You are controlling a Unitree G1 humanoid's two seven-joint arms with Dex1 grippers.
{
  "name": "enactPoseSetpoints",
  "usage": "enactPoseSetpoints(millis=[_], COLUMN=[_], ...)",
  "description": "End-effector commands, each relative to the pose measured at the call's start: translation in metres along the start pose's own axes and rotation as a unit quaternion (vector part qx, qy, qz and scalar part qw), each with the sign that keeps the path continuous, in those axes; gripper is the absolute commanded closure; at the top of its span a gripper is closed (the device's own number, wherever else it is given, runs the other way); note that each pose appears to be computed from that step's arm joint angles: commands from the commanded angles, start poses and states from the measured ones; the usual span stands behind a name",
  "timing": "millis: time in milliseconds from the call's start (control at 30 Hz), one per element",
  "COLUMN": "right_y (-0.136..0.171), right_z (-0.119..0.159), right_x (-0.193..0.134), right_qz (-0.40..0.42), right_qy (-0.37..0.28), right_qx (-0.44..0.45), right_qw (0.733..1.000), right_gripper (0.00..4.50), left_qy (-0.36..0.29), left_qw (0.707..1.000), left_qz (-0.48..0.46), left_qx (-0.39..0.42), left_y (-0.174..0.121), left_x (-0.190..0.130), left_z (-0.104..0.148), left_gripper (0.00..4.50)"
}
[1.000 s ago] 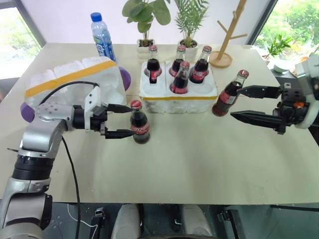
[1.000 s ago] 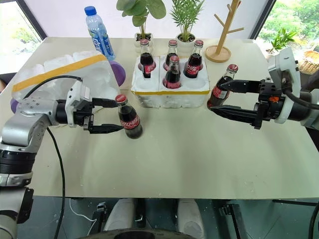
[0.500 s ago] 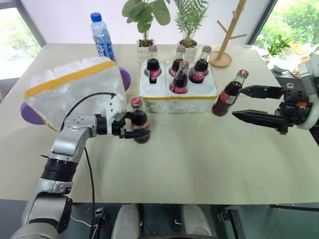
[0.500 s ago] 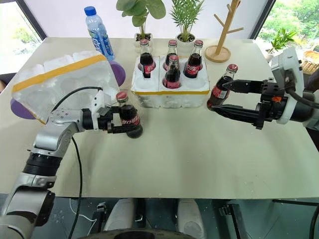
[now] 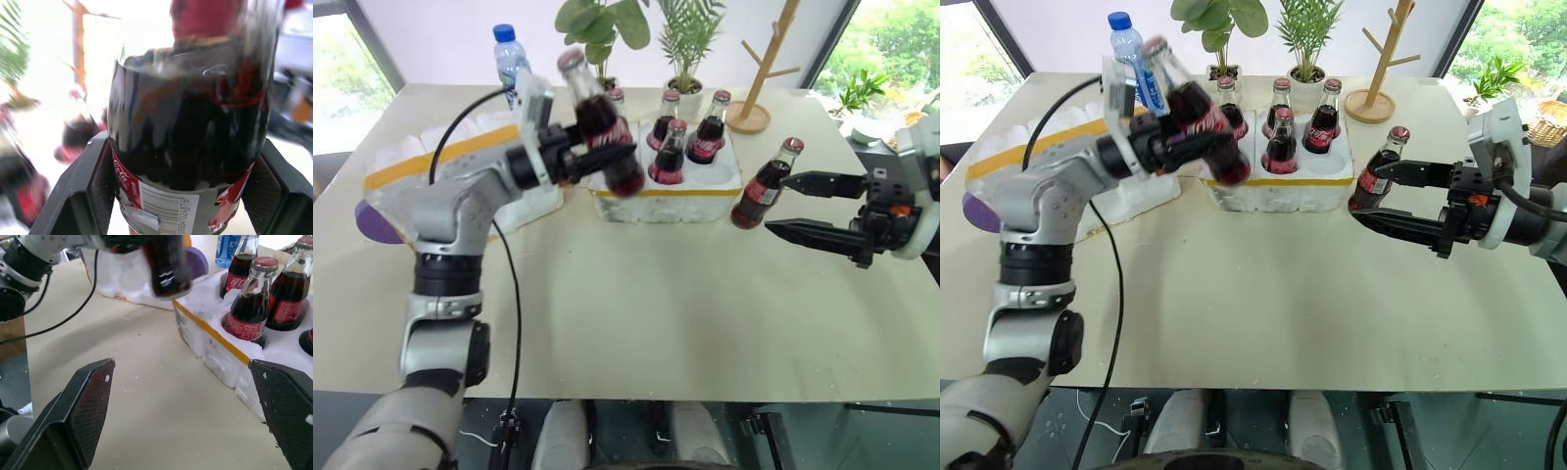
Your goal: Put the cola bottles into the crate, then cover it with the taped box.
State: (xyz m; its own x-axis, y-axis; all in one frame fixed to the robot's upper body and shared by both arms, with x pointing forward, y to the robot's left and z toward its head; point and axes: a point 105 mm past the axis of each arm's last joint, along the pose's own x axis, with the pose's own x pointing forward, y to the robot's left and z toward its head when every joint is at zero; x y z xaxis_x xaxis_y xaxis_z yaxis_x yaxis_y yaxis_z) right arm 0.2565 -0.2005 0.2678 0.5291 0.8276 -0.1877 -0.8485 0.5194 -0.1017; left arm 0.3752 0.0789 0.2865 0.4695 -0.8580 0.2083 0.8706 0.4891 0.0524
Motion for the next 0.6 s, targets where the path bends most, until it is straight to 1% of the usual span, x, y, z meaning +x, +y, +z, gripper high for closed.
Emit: enactPoseSetpoints(millis=[33, 167, 267, 400, 567, 600], right_y=[0.003, 0.002, 0.002, 0.001, -0.001, -0.002], right_z=[0.011, 0.011, 0.01, 0.007, 0.002, 0.001], right_x=[-0.002, -0.001, -0.001, -0.002, 0.0, 0.001], right_qz=[0.0, -0.003, -0.007, -0.015, -0.023, -0.026], right_qy=[-0.019, -0.02, -0.019, -0.016, -0.01, -0.009], right_qx=[-0.022, -0.023, -0.023, -0.02, -0.021, -0.022], right_qw=[1.0, 1.0, 1.0, 1.0, 0.999, 0.999], right_gripper=[0.0, 0.0, 0.0, 0.0, 0.0, 0.0], left_qy=[-0.023, 0.008, 0.033, 0.065, 0.13, 0.137], left_qw=[0.996, 0.991, 0.988, 0.99, 0.982, 0.981], left_qz=[0.073, 0.113, 0.127, 0.1, 0.1, 0.102], left_qx=[0.053, 0.077, 0.078, 0.078, 0.097, 0.096], left_y=[0.021, 0.036, 0.041, 0.035, 0.038, 0.039], left_x=[0.009, 0.023, 0.029, 0.031, 0.03, 0.03], left_z=[0.018, 0.003, -0.009, -0.025, -0.051, -0.054], left_gripper=[1.71, 1.71, 1.71, 1.71, 1.71, 0.6])
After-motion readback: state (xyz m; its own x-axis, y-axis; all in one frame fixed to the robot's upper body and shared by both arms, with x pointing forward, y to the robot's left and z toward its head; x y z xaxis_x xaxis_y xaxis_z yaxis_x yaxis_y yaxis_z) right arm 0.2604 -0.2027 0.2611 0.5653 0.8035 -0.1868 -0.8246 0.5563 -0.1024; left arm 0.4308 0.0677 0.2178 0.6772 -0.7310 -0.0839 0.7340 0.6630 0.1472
